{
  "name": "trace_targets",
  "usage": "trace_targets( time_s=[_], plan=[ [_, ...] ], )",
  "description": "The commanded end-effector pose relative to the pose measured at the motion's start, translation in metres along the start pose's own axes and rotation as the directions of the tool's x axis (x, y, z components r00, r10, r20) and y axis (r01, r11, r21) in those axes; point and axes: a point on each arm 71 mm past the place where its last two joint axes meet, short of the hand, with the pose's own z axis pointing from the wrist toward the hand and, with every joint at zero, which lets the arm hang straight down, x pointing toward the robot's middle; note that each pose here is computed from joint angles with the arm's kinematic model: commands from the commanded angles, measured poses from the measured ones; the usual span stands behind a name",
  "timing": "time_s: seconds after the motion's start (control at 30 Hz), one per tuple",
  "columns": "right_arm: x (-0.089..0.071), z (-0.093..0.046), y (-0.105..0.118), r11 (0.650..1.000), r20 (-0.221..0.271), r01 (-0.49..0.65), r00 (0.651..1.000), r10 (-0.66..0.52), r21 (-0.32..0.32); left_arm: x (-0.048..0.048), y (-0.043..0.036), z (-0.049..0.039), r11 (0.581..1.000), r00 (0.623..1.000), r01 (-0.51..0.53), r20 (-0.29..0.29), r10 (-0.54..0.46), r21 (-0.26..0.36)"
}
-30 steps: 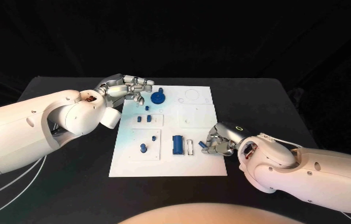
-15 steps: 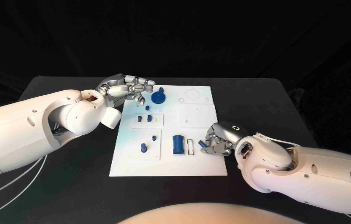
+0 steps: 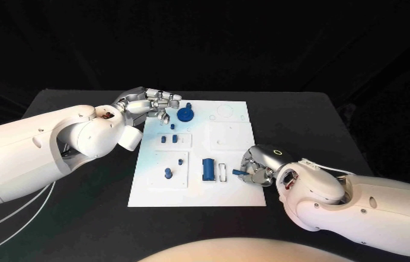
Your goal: Assemble the parts on the task board
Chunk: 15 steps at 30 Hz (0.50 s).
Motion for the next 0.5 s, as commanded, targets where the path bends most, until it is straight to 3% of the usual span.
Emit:
trace_targets(
  time_s=[0.03,0.5],
  plan=[
    [0.006,-0.003,-0.01,0.991,-0.052,-0.073,0.995,0.08,0.112,0.0029,-0.0007,0.0004,1.0,1.0,-0.001,-0.022,0.001,0.003],
    [-0.005,-0.006,-0.002,0.954,-0.027,-0.269,0.961,0.274,0.13,0.0035,-0.0007,0.0006,1.0,1.0,-0.001,-0.025,0.001,0.004]
  ],
)
